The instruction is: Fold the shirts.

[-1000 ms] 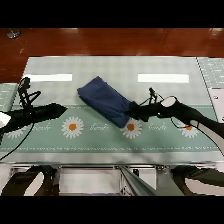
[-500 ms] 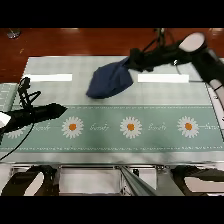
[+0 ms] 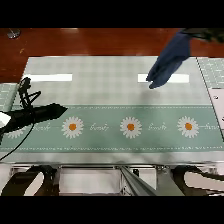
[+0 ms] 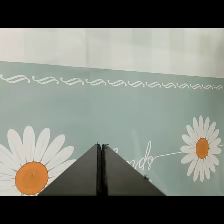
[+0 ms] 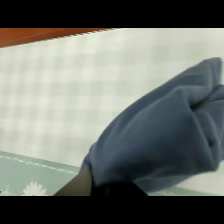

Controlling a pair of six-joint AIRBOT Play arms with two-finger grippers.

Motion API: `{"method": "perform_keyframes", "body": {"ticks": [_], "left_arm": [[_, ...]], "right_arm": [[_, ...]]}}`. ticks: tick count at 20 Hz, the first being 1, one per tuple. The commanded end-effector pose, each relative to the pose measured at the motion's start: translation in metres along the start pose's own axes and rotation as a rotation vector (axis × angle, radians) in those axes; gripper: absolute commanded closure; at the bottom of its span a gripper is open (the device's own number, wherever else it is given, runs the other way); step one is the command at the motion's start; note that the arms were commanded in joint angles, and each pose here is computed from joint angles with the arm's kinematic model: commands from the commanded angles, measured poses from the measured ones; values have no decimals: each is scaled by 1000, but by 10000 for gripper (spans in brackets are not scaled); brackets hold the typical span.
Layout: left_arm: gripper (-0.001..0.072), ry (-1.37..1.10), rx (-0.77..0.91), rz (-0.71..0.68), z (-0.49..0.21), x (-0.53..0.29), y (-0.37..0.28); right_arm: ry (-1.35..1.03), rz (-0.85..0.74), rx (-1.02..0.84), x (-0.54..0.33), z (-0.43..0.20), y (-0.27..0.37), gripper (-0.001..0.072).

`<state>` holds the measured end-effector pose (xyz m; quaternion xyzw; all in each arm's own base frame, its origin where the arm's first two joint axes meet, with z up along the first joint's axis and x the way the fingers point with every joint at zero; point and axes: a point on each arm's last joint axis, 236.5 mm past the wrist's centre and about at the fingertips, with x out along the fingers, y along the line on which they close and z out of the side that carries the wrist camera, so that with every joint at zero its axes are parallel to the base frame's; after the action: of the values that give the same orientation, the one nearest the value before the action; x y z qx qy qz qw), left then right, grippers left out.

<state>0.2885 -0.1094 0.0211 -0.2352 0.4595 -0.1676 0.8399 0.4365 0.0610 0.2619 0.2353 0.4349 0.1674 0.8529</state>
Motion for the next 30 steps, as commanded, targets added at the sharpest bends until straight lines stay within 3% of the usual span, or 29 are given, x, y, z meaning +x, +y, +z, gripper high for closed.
{"method": "perform_keyframes", "body": {"ticks": [1, 5, 14, 23, 24, 25, 26, 30], "left_arm": [[675, 4, 0, 0, -1, 0, 0], [675, 5, 0, -1, -1, 0, 0], [675, 1, 1, 0, 0, 0, 0], [675, -19, 1, 6, 4, 0, 1], [675, -21, 1, 7, 5, 0, 2], [675, -24, 1, 8, 6, 0, 2], [675, -24, 1, 8, 6, 0, 2], [676, -35, 2, 9, 9, 0, 2]], "right_arm": [[19, -150, 118, -56, -15, -58, 692], [65, -374, 229, -101, -48, -117, 694], [2, -582, 548, -152, -134, -205, 694], [-22, -1040, 1012, -234, -296, -266, 691], [-3, -1072, 1061, -232, -314, -267, 645], [23, -1107, 1109, -229, -332, -268, 383], [48, -1126, 1125, -227, -343, -270, 63], [-68, -1038, 1008, -218, -305, -278, 76]]}}
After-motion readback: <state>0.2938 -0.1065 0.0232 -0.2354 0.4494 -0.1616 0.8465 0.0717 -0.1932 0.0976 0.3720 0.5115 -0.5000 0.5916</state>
